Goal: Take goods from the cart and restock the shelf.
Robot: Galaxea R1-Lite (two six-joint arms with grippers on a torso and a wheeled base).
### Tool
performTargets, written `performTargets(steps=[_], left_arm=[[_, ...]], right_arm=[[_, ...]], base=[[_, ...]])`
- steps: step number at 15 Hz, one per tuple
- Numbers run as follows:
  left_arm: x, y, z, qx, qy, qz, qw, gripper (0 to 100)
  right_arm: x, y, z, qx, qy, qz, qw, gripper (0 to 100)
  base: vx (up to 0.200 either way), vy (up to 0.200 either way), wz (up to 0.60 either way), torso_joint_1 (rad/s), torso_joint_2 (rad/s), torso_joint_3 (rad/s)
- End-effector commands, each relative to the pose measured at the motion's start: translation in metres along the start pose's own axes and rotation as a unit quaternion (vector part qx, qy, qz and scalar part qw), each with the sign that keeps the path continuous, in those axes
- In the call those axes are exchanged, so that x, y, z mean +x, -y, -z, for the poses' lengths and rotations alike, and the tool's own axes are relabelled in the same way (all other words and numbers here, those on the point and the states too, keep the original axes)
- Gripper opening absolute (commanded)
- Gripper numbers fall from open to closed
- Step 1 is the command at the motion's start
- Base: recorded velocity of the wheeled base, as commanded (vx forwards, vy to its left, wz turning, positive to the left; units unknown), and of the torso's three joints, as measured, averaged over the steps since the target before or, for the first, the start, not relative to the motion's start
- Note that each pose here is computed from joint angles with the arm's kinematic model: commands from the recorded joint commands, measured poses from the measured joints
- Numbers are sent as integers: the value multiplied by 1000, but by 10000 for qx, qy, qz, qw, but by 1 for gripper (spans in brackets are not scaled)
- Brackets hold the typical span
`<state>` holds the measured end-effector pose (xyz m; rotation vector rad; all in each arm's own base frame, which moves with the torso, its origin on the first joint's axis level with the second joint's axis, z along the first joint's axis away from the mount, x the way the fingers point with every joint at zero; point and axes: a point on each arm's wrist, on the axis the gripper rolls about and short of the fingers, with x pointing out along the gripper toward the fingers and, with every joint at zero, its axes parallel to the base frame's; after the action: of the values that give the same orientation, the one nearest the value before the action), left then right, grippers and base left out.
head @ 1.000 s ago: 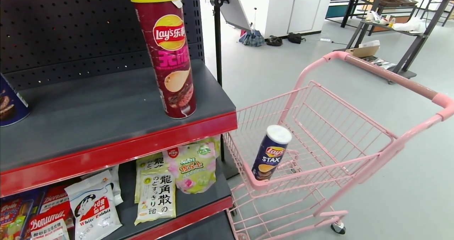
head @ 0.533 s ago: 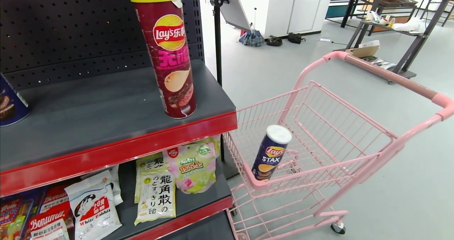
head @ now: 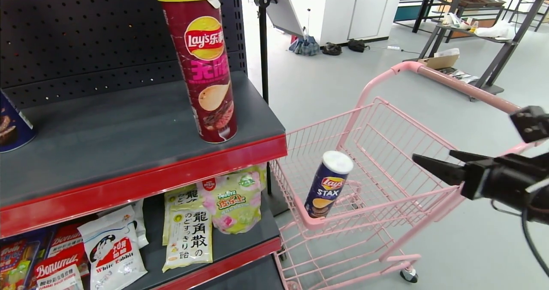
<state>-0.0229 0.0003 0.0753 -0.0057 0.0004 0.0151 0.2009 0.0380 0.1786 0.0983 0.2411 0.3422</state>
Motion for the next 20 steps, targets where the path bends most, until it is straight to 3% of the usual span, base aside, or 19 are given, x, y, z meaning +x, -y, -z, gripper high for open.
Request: performTargets(steps=[1,8,20], left_arm=[[0,0,0,-2,-6,-1,10000,100],[0,0,0,-2,-6,-1,10000,100],[0,0,0,-2,-6,-1,10000,100]], right_arm=[[63,-10,32,42,-711,-444,9965,100],[93,-31,62,-47,-1241,-832,9888,100],[161,-43,85,-22,-1215,-950,9880,100]], base=[[0,0,0,0,0,0],[0,0,0,0,0,0],[0,0,0,0,0,0]])
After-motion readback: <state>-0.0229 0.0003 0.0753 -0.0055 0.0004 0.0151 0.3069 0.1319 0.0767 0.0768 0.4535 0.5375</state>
